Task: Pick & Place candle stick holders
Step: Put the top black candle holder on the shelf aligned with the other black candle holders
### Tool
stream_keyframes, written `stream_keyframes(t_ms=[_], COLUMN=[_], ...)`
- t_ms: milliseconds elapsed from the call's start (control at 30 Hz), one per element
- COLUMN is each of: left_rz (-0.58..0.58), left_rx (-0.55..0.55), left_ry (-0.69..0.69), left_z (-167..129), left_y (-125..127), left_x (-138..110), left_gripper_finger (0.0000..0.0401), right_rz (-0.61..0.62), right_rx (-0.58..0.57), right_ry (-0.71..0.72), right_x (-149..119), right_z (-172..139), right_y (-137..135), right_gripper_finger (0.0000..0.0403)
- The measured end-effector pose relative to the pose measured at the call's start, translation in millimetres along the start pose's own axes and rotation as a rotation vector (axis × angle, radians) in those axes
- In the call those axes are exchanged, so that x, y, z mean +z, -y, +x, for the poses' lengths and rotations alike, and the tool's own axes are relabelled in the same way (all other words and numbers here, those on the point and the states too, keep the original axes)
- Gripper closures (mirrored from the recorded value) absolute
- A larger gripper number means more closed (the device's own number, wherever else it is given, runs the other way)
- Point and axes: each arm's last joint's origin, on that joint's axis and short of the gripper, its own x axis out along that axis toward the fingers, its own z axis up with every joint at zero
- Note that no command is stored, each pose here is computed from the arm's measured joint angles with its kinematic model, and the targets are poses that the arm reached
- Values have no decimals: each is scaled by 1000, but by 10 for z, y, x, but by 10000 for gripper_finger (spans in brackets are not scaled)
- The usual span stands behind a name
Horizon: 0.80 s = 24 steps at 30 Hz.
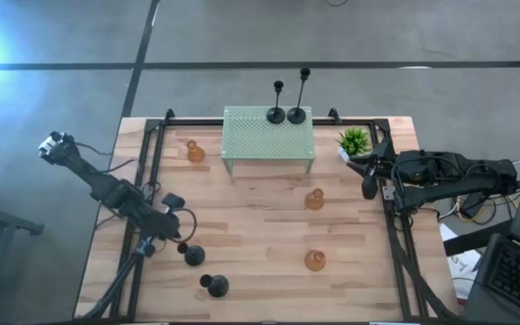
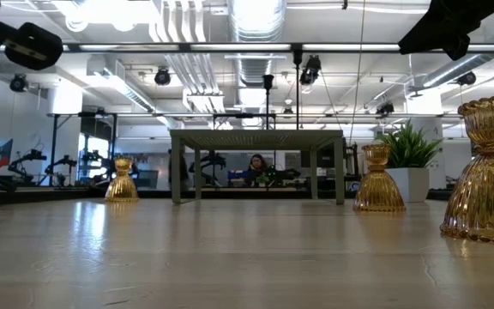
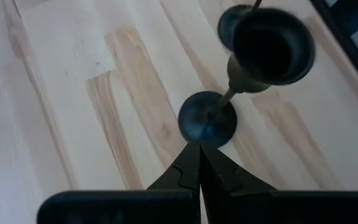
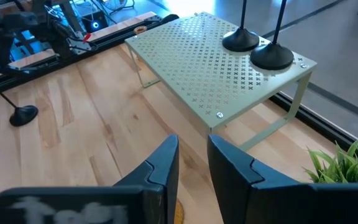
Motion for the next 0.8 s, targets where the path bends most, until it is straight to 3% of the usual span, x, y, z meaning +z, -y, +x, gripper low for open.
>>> stream_keyframes(t_ms=[267,633,800], left_rz=[3,1,2], left_rx=[7,13,5], left_ry=[-36,-71,-39], left_z=[89,170,232], left_y=[4,10,21], left_x=[-3,6,44], left_gripper_finger=[380,245,214], right_rz=[0,0,1], right_rx=[0,0,0], right_ry=[0,0,1], right_x=[0,0,0], right_z=[0,0,-1], right_y=[0,0,0], right_gripper_finger=[314,300,304])
